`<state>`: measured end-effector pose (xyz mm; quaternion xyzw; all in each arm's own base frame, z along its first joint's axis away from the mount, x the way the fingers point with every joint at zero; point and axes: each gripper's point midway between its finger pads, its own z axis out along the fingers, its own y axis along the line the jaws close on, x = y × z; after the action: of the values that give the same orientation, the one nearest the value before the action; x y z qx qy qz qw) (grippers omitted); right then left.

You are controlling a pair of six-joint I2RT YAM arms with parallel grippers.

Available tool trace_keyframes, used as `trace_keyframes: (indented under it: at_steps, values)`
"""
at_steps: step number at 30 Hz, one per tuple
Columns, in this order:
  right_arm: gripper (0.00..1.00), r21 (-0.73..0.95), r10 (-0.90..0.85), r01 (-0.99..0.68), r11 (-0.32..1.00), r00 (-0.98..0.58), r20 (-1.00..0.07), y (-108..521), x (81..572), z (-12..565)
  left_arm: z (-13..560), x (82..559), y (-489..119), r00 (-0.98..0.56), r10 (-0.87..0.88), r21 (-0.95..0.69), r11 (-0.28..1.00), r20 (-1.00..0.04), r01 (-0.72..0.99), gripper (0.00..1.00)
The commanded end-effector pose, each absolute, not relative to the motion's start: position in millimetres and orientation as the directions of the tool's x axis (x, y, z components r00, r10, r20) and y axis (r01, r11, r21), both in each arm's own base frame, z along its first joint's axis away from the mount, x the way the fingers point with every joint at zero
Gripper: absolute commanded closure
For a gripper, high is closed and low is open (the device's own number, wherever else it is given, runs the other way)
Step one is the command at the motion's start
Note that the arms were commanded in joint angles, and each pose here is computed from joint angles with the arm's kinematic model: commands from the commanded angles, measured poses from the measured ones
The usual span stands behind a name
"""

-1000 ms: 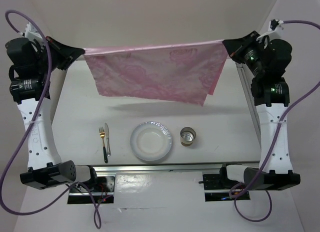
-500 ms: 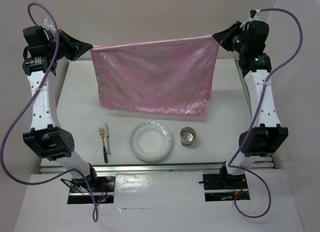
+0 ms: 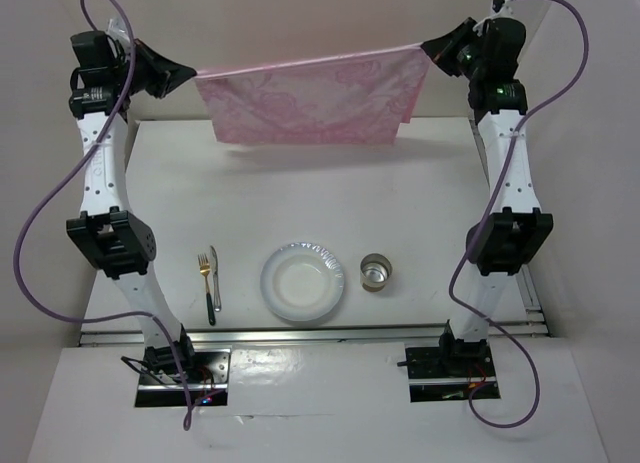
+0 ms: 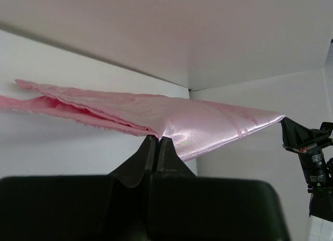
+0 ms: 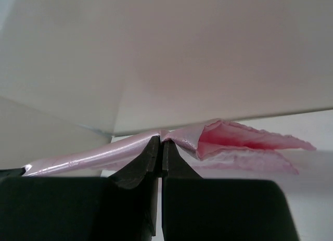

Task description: Set the dinner table for one person

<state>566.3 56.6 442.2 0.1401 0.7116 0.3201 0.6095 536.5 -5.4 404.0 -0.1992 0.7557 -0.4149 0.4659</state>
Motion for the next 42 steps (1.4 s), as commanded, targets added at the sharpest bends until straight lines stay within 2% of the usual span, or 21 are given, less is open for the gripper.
trace_keyframes:
  at_steps: [1,4,5,7,8,9,11,12,13,15,17,19,22,24,28,29,30,34,36,37,42]
  values:
    - [1.00,0.608,0.600,-0.125,0.784,-0.100,-0.794,16,567,453,401,540,14,-0.422,-0.698,-0.794,0.601,-0.578,0.092,1.00]
    - [1.00,0.609,0.599,-0.132,0.782,-0.112,-0.793,20,546,438,385,521,7,-0.440,-0.693,-0.795,0.600,-0.571,0.087,1.00]
    - [1.00,0.638,0.616,-0.081,0.766,-0.193,-0.764,23,542,392,346,517,8,-0.476,-0.700,-0.804,0.594,-0.531,0.024,1.00]
    - [1.00,0.660,0.630,-0.089,0.746,-0.228,-0.743,30,521,381,337,498,5,-0.471,-0.700,-0.797,0.604,-0.537,0.011,1.00]
    - [1.00,0.674,0.642,-0.072,0.735,-0.245,-0.726,31,515,369,299,488,3,-0.513,-0.700,-0.799,0.600,-0.497,-0.044,1.00]
    - [1.00,0.687,0.647,-0.019,0.727,-0.319,-0.693,35,505,326,286,480,2,-0.526,-0.700,-0.795,0.602,-0.482,-0.072,1.00]
    - [1.00,0.699,0.646,-0.047,0.713,-0.341,-0.683,43,480,319,251,455,-2,-0.564,-0.701,-0.784,0.604,-0.436,-0.145,1.00]
    - [0.97,0.699,0.640,0.001,0.715,-0.403,-0.654,46,466,279,236,445,-2,-0.575,-0.705,-0.773,0.606,-0.414,-0.186,0.96]
    - [0.90,0.687,0.612,-0.036,0.726,-0.421,-0.669,52,449,278,207,428,-5,-0.605,-0.705,-0.758,0.605,-0.369,-0.243,0.78]
    - [0.61,0.683,0.572,-0.018,0.730,-0.530,-0.626,62,414,235,192,404,-7,-0.617,-0.703,-0.731,0.620,-0.353,-0.287,0.22]
    - [0.36,0.677,0.565,0.057,0.733,-0.606,-0.560,65,384,191,175,383,-5,-0.619,-0.701,-0.692,0.641,-0.353,-0.331,0.18]
    - [0.28,0.679,0.576,0.091,0.729,-0.617,-0.536,66,359,179,172,376,4,-0.599,-0.709,-0.663,0.655,-0.372,-0.363,0.15]
    - [0.23,0.655,0.603,0.182,0.734,-0.618,-0.504,61,336,155,177,373,15,-0.578,-0.714,-0.618,0.672,-0.396,-0.407,0.15]
    - [0.23,0.634,0.621,0.228,0.739,-0.594,-0.511,52,335,152,189,379,19,-0.570,-0.707,-0.612,0.684,-0.419,-0.398,0.17]
    - [0.67,0.614,0.579,0.162,0.772,-0.577,-0.576,57,357,178,176,384,10,-0.616,-0.678,-0.544,0.718,-0.402,-0.434,0.31]
    - [0.82,0.596,0.579,0.195,0.779,-0.590,-0.563,56,366,166,163,384,-2,-0.644,-0.662,-0.516,0.731,-0.382,-0.446,0.31]
    - [0.88,0.587,0.568,0.194,0.786,-0.600,-0.563,55,373,163,159,386,-8,-0.640,-0.673,-0.507,0.724,-0.371,-0.468,0.32]
    - [0.96,0.583,0.490,0.116,0.804,-0.683,-0.541,69,416,151,128,395,-47,-0.685,-0.630,-0.448,0.765,-0.367,-0.463,0.34]
    - [0.96,0.578,0.473,0.149,0.803,-0.749,-0.463,76,425,118,122,403,-66,-0.712,-0.606,-0.440,0.780,-0.355,-0.445,0.34]
    - [0.96,0.576,0.473,0.156,0.802,-0.754,-0.455,75,432,117,104,404,-75,-0.746,-0.599,-0.448,0.774,-0.291,-0.447,0.34]
    - [0.96,0.560,0.479,0.222,0.798,-0.797,-0.367,83,431,72,64,409,-83,-0.789,-0.585,-0.402,0.779,-0.189,-0.481,0.41]
